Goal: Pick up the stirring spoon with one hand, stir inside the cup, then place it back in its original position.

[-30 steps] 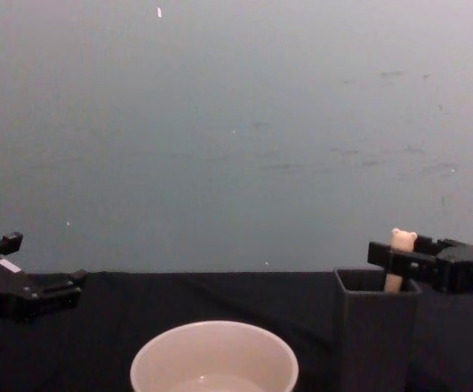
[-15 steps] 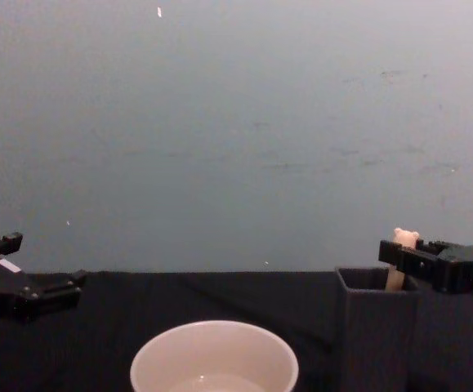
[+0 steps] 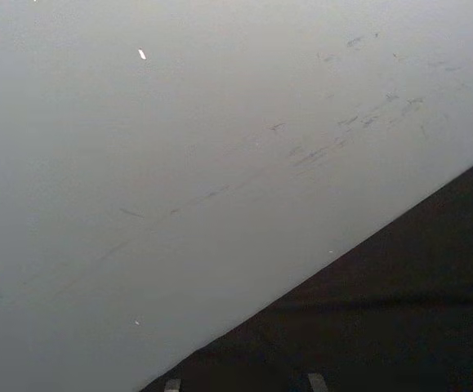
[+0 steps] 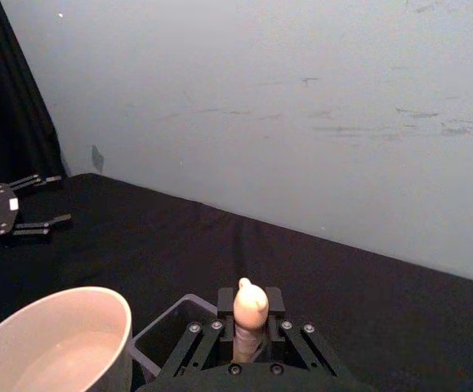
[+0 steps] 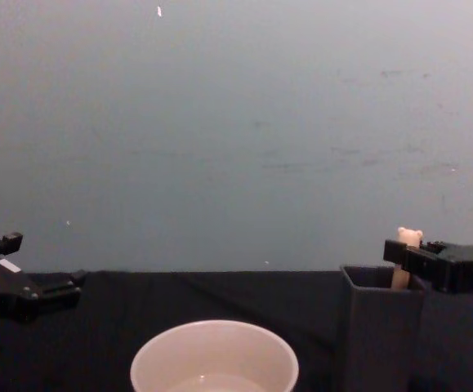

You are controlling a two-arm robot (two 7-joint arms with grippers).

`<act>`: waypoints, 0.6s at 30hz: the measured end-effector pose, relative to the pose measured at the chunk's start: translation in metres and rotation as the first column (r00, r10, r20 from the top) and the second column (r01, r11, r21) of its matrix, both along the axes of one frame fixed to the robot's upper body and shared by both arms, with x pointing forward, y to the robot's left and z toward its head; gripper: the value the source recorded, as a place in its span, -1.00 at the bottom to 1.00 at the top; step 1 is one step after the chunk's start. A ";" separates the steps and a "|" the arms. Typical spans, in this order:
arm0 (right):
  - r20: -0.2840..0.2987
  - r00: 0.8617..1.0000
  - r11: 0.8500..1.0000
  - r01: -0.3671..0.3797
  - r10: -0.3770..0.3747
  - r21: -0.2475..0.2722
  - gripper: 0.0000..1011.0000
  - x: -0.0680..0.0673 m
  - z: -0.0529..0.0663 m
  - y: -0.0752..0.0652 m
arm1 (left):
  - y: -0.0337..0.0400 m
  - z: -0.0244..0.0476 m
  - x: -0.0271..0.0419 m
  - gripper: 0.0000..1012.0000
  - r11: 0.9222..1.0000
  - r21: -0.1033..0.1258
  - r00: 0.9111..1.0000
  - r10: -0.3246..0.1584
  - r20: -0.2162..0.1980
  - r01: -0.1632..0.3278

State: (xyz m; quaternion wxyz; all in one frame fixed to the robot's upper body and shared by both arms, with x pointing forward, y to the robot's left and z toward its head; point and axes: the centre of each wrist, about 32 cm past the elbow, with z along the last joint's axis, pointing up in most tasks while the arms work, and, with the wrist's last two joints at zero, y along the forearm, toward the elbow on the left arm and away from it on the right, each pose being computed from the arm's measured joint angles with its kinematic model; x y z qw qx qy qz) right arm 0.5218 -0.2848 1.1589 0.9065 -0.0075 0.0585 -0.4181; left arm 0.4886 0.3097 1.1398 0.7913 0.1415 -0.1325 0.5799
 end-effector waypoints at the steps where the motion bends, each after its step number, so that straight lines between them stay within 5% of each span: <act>1: 0.000 1.000 1.000 0.000 0.000 0.000 -0.57 0.000 0.000 0.000 | 0.0000 0.0000 0.0000 0.98 1.000 0.000 1.000 0.000 0.000 0.000; 18: 0.007 1.000 0.999 -0.029 0.029 0.046 -0.57 0.000 0.011 -0.001 | 0.0000 0.0000 0.0000 0.98 1.000 0.000 1.000 0.000 0.000 0.000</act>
